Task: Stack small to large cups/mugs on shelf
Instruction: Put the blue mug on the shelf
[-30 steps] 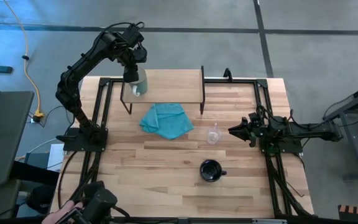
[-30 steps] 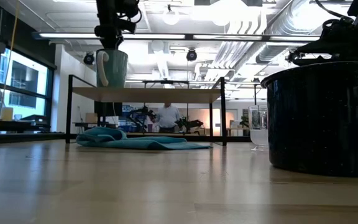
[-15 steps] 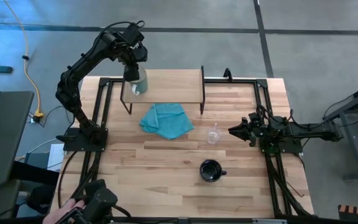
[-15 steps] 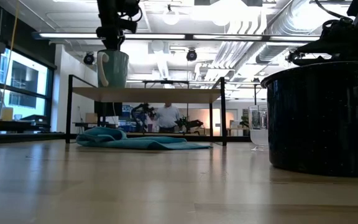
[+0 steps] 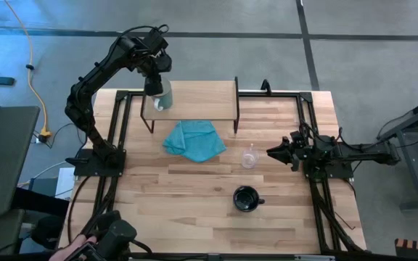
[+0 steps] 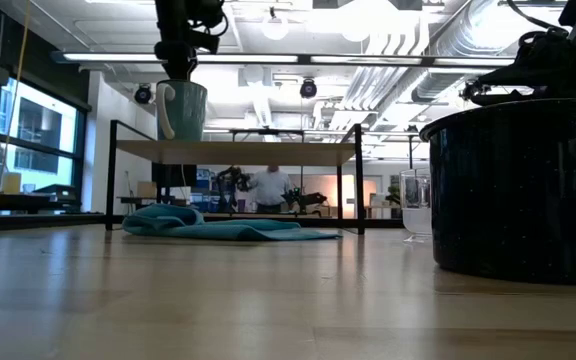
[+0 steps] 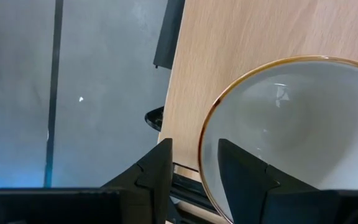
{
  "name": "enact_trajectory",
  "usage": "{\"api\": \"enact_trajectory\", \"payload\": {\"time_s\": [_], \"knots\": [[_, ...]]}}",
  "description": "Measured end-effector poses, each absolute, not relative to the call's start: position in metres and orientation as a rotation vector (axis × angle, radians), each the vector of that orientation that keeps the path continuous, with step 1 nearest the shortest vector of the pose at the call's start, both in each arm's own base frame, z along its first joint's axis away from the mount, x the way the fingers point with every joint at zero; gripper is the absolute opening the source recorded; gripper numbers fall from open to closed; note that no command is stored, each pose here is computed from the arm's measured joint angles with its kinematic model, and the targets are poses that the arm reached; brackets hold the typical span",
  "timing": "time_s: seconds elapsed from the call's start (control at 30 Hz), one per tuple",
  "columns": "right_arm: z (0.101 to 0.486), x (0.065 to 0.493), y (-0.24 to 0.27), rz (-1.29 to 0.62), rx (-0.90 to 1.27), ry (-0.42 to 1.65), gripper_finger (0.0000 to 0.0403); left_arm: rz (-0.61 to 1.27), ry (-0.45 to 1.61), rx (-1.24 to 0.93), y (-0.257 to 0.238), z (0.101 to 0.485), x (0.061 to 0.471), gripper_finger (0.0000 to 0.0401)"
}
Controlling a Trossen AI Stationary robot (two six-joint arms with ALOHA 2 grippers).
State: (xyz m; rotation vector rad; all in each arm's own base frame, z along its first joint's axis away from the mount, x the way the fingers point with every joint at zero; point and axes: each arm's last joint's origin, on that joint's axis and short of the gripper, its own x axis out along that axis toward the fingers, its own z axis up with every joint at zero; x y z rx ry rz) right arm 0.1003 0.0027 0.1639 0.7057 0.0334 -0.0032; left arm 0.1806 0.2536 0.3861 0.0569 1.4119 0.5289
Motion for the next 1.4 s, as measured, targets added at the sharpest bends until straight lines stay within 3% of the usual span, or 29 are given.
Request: {"api": "enact_trajectory", "payload": {"time_s": [0.8, 1.03, 1.4], "knots": [[0.164, 0.100, 0.003, -0.004, 0.785, 0.033, 0.0101, 0.588, 1.265, -0.060, 0.249, 0.395, 0.180, 0.0118], [0.164, 0.100, 0.003, -0.004, 0.777, 0.033, 0.0101, 0.657, 1.138, 0.001, 0.228, 0.426, 0.165, 0.0118], [0.164, 0.100, 0.003, -0.004, 0.784, 0.033, 0.0101, 0.720, 0.650, -0.026, 0.171, 0.510, 0.130, 0.0118]]}}
